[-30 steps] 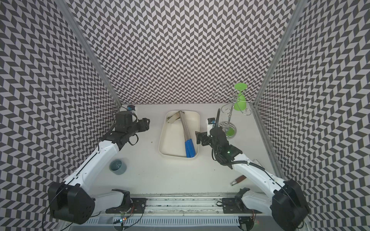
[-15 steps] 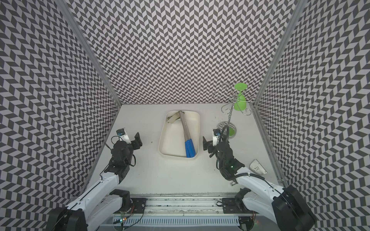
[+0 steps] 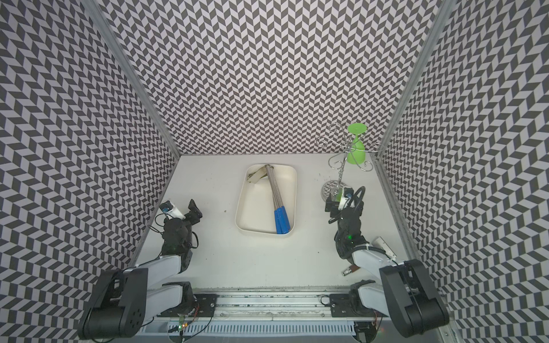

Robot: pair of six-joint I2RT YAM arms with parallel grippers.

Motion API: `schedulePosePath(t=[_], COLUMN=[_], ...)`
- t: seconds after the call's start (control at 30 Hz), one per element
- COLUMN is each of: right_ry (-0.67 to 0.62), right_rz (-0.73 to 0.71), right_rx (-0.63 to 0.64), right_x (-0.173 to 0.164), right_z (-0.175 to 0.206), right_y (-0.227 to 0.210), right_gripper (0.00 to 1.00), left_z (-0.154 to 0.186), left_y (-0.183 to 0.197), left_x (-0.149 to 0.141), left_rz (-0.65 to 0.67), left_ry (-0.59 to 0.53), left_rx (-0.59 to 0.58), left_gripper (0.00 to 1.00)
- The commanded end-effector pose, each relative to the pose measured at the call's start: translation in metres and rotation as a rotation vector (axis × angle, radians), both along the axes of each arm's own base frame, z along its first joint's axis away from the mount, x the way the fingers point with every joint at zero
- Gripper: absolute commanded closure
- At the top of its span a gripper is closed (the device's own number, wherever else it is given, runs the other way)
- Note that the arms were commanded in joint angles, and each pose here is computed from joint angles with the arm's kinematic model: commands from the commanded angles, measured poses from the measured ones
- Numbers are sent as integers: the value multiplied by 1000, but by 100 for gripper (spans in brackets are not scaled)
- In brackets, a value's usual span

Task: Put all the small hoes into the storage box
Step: Reset both arms

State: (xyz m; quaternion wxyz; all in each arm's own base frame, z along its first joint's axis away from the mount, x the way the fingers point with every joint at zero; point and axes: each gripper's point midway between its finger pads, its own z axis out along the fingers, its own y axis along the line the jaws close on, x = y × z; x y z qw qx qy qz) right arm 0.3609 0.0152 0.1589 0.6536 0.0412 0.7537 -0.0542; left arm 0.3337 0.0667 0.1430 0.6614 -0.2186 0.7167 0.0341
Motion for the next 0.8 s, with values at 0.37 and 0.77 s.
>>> schedulePosePath(t=[0.37, 0.77], right_ry=[-123, -167], right_rz=[25, 26], right_rx=[51, 49], right_x=[24, 18], right_z=[-6, -1], right_y=[-17, -18], right_gripper=[1, 1], left_z=[15, 14], left_y=[-6, -43], left_x=[34, 32], left_rz=[-155, -149], left_ry=[-63, -104], left_rx=[61, 258], left_gripper=[22, 0])
